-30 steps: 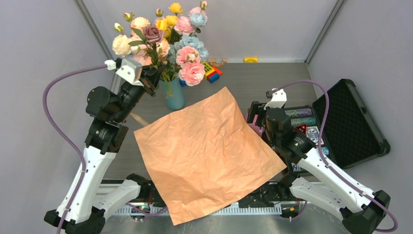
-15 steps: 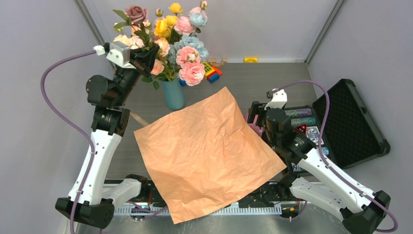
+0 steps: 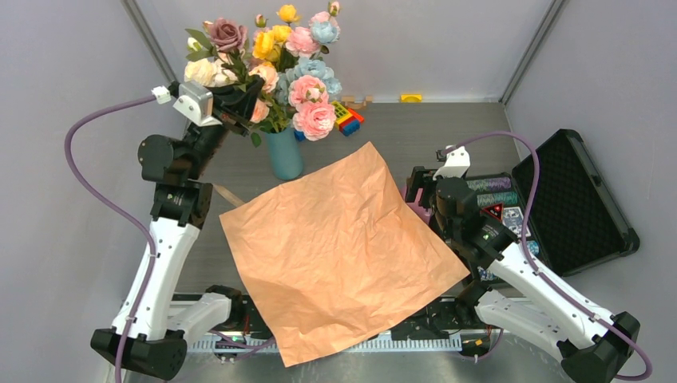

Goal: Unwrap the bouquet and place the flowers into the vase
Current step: Insert the fake flower into the vase.

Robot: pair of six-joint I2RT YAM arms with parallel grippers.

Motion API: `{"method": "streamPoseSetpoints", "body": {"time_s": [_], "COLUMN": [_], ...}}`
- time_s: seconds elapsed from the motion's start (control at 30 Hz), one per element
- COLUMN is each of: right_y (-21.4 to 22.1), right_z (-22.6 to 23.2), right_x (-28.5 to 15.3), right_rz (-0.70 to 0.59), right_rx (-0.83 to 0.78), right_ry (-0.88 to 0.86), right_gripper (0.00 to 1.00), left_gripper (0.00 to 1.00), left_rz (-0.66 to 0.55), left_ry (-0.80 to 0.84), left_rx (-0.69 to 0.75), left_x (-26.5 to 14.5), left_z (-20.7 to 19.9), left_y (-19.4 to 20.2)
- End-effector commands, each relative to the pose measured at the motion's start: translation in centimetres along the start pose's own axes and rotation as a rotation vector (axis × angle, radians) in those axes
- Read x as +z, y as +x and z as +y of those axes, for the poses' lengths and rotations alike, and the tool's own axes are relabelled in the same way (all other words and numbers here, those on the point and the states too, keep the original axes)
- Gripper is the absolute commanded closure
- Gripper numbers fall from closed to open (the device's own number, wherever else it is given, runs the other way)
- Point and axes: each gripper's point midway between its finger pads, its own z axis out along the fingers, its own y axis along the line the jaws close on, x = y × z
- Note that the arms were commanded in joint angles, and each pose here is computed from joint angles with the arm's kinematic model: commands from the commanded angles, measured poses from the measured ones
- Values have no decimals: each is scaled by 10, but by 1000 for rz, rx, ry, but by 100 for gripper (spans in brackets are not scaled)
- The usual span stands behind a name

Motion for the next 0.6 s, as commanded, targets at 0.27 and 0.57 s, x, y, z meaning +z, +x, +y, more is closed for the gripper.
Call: {"method": "streamPoseSetpoints", "body": {"time_s": [0.27,0.57], "right_y": [-16,-16], "right_z": [6,10], "right_x": [-4,-3], "right_rz": [-55,-53], "right_rx": [36,34], "right_ry": [-41,-59], "right_gripper": [24,24], "left_gripper": [100,100], "left_rz": [-25,10], "left_ry": [40,3], "left_rx": [108,86], "left_x": [0,3], "left_z": [-1,11], "left_y": [10,36]}}
